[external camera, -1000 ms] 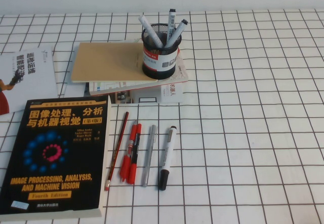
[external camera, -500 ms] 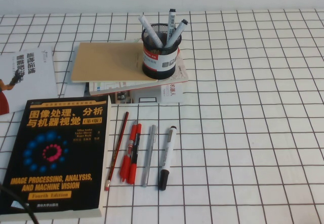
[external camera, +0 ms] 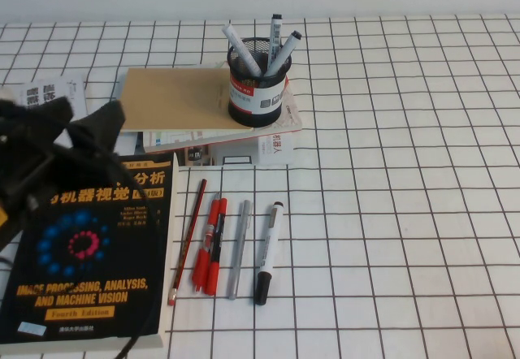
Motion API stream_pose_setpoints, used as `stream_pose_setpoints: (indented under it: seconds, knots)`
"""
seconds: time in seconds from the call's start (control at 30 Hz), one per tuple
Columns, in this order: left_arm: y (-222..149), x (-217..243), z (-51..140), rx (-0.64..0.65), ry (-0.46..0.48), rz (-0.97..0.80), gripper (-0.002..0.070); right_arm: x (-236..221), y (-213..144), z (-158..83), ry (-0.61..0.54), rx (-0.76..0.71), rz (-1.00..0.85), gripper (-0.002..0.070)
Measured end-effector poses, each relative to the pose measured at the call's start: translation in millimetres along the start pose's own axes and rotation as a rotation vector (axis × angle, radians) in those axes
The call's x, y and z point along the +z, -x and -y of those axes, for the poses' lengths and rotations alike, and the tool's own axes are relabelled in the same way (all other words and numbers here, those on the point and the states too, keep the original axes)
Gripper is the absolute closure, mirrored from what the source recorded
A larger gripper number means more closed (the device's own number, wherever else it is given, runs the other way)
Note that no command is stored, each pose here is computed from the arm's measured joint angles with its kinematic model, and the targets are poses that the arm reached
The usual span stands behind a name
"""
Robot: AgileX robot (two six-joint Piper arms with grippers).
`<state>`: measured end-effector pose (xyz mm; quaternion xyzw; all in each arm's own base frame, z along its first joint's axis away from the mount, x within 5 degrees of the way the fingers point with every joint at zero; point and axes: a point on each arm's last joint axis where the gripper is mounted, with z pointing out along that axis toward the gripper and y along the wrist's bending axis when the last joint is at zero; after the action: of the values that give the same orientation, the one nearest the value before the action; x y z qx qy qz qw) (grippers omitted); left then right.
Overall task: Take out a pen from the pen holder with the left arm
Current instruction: 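Take a marker out of the pen holder and lay it on the table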
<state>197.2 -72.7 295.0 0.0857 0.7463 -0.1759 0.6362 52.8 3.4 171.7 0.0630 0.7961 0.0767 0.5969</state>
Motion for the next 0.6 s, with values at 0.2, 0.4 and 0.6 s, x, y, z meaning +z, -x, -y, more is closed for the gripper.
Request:
stream_pose_setpoints:
  seconds: [0.2,0.4,0.6]
  knots:
    - [3.0,63.8,10.5,0.034,-0.11,0.062,0.0225,0.0,0.0,0.0,0.0,0.0,0.0,0.0693]
    - [-1.1,124.7,13.4,0.023,-0.168,0.12,0.0223,0.0,0.0,0.0,0.0,0.0,0.0,0.0693]
    - [-12.4,175.2,11.3,0.003,-0.179,0.119,0.0223,0.0,0.0,0.0,0.0,0.0,0.0,0.0692]
